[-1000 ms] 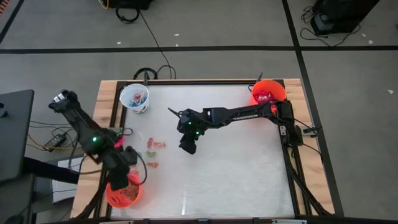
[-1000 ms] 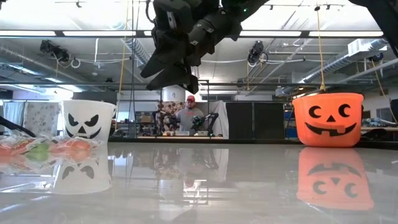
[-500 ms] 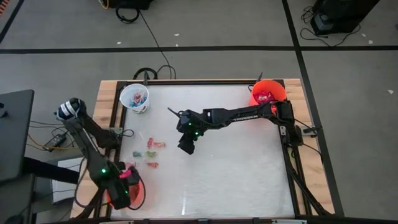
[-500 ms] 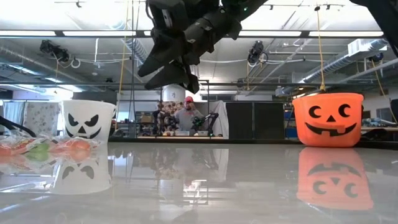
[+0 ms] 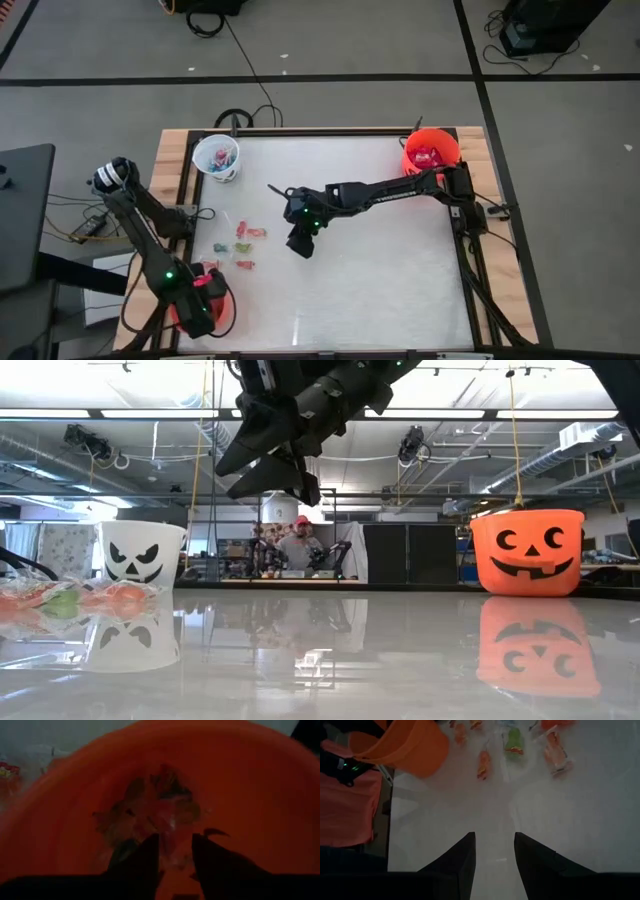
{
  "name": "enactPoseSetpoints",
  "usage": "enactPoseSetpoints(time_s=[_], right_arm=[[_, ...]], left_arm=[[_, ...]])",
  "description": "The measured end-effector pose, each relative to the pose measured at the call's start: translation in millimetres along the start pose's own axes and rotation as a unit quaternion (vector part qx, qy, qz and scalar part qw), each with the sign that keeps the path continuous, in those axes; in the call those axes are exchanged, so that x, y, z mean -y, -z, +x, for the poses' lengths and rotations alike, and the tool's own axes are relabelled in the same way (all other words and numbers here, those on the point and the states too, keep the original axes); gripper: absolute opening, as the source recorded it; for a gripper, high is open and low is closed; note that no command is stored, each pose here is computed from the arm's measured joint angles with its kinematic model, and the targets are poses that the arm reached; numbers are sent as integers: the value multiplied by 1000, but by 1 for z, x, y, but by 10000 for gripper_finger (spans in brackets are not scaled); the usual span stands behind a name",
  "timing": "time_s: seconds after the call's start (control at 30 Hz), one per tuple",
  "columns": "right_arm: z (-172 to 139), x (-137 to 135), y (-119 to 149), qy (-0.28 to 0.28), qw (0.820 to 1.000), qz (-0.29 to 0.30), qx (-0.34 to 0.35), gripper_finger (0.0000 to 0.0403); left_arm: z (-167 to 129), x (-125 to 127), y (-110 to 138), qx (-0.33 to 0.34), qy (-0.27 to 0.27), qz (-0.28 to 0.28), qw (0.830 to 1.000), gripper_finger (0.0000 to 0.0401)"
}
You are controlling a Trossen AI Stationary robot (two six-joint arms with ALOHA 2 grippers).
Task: Sort candy by brand, put in halloween buckets
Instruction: Put the orange gummy into the bottom orange bucket, then put the blue gummy into the bottom orange bucket
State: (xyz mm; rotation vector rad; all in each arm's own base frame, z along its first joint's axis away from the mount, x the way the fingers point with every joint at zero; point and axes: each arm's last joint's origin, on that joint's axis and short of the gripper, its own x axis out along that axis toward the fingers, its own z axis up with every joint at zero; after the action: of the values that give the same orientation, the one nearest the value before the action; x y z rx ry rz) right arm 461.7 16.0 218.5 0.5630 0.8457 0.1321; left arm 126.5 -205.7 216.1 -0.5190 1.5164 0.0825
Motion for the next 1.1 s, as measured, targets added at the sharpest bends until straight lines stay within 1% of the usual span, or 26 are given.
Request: enactPoseSetpoints(time_s=[0.13, 0.27, 0.4, 0.57, 0.63, 0.7, 0.83, 0.93, 1.0, 1.1], right_arm=[[1, -1, 0, 11, 1000, -1, 5, 145], [0, 0, 0, 12, 1000, -2, 5, 145], [0, 0, 0, 11, 1000, -6, 5, 146], [-1, 3, -2, 13, 1000, -13, 7, 146], [-2, 6, -3, 15, 1000, -17, 8, 146], [-3, 9, -5, 17, 1000, -19, 10, 146], [-6, 17, -9, 23, 999, -20, 15, 146], [-9, 23, -12, 21, 999, -18, 20, 146], [-10, 25, -13, 20, 999, -19, 21, 146], [-11, 27, -14, 13, 1000, -21, 19, 146]], left_arm=[[-15, -4, 1, 17, 8, -8, 1000, 157], [-42, -11, 1, 61, 1, -10, 998, 165], [-74, -22, -2, 87, -36, -18, 995, 166], [-105, -33, -10, 116, -85, 7, 990, 166], [-116, -41, -16, 130, -121, -16, 984, 165], [-123, -51, -24, 128, -156, -41, 979, 163], [-123, -66, -41, 130, -162, -59, 976, 162], [-116, -79, -49, 136, -159, -68, 975, 162], [-108, -90, -52, 148, -147, -75, 975, 162], [-97, -107, -50, 177, -106, -98, 974, 162]])
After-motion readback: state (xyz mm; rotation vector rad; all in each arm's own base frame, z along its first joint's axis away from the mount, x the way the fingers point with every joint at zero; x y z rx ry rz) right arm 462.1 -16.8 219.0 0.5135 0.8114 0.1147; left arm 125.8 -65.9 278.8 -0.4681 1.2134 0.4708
